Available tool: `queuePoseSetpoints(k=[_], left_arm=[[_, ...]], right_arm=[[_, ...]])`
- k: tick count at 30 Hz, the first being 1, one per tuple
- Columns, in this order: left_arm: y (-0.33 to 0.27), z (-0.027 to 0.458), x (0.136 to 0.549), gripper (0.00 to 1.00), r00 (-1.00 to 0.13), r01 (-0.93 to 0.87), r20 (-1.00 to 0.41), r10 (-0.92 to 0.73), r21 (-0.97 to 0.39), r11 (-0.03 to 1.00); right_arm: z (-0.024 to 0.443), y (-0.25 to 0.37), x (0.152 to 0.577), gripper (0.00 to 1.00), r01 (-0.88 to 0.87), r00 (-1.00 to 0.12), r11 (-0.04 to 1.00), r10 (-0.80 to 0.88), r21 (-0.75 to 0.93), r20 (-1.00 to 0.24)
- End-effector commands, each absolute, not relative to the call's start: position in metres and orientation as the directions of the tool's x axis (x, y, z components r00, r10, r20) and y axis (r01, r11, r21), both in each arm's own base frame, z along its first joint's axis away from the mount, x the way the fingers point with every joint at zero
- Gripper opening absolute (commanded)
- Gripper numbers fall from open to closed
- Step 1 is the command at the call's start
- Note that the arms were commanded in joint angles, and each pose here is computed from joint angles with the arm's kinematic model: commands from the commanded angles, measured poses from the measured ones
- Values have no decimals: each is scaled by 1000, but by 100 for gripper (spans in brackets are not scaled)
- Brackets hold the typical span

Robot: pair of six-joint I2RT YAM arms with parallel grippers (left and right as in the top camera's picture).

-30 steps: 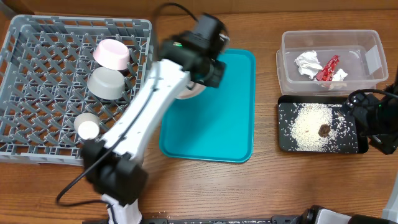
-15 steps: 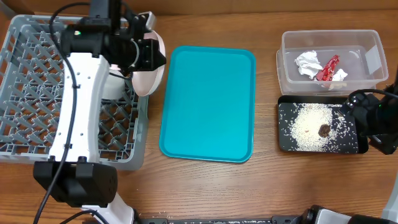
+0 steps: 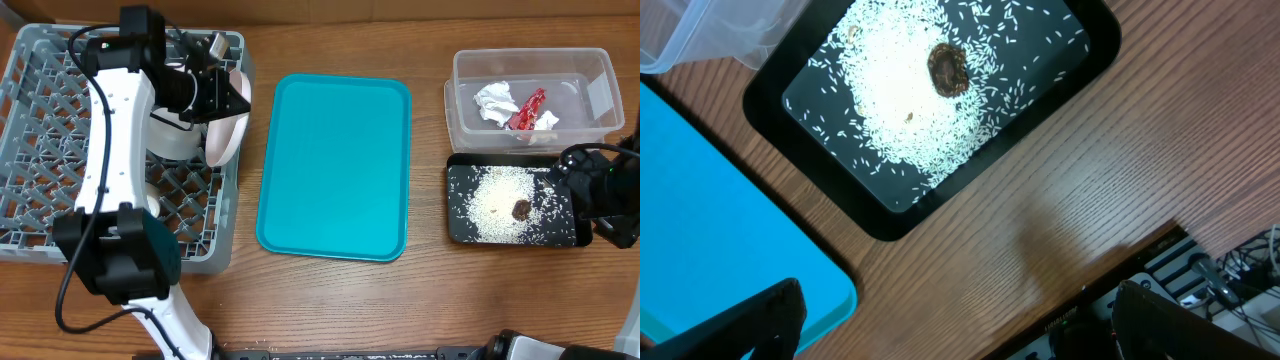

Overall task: Sort waste into correct bins and load items into the dishwasher
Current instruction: 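Lift the white plate and stand it upright in the rack, then open the left gripper and withdraw it from the plate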

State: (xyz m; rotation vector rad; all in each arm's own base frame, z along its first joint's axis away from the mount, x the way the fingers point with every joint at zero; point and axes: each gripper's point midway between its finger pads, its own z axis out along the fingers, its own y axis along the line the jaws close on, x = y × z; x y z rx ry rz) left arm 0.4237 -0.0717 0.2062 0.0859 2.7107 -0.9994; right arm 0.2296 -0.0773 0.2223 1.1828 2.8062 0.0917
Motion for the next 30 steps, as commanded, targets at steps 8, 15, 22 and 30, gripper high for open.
queuePoseSetpoints(k=[8,15,22,30], left_arm=[[-37,192,423,48,-977,59,-191,-92,-659,749],[-23,218,415,61,-959,84,-267,-99,-597,798],[29,258,396,76,-899,-122,-374,-227,-283,951],[57,270,350,100,-854,-383,-324,-406,-135,914]], right_arm=[[225,-78,231,100,706,-698,702,712,92,-80],[225,-78,231,100,705,-698,702,712,94,-82],[230,-51,249,99,581,-788,778,611,239,-76],[238,-2,291,100,345,-882,897,410,276,-230]])
